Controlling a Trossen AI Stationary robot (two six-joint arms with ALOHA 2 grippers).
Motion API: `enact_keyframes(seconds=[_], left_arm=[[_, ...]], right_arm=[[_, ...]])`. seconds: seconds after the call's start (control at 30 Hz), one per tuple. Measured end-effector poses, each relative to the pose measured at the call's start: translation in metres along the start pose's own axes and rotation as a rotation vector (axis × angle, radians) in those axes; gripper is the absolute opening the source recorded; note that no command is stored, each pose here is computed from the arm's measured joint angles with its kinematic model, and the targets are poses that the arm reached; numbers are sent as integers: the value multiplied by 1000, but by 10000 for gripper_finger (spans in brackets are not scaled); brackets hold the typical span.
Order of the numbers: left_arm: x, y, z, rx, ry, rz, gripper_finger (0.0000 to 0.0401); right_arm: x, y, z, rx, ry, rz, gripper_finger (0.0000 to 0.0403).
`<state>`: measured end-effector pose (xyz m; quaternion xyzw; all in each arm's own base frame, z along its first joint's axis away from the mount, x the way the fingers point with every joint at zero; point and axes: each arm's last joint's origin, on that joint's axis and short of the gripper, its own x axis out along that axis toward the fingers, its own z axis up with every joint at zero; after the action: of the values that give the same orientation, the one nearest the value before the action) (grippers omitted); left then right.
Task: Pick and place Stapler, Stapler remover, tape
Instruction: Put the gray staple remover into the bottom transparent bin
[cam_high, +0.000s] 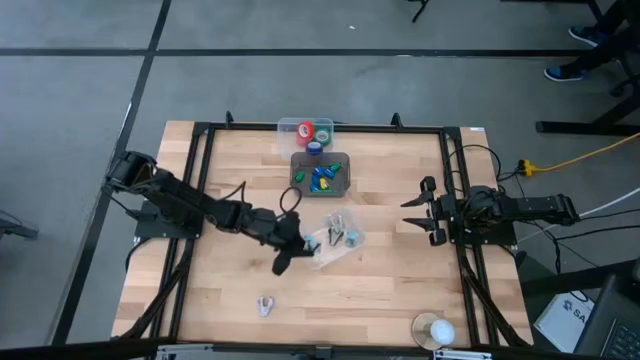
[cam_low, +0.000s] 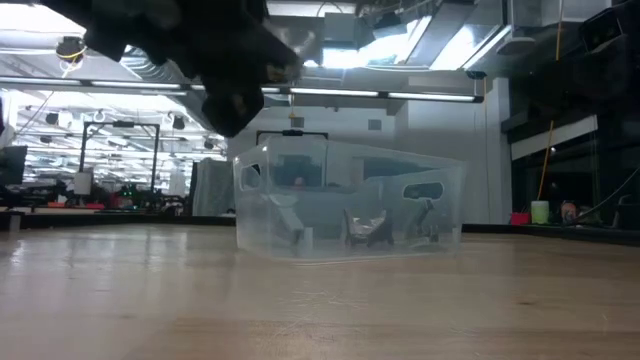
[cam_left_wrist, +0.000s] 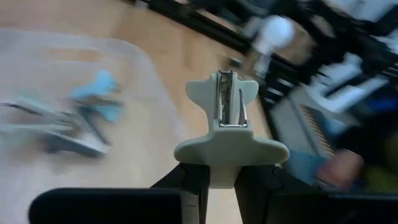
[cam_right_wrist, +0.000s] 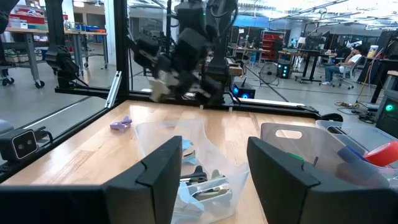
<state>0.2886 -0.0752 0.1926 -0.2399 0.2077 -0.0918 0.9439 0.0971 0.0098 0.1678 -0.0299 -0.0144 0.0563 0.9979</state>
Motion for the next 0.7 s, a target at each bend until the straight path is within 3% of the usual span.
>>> enact_keyframes(seconds=[0.3, 0.7], left_arm=[[-2, 24, 2, -21, 5, 208, 53], [-3, 27, 0, -9, 28, 236, 57]], right_arm=[[0, 0, 0, 0, 1, 0, 187], [0, 0, 0, 0, 0, 0, 187]])
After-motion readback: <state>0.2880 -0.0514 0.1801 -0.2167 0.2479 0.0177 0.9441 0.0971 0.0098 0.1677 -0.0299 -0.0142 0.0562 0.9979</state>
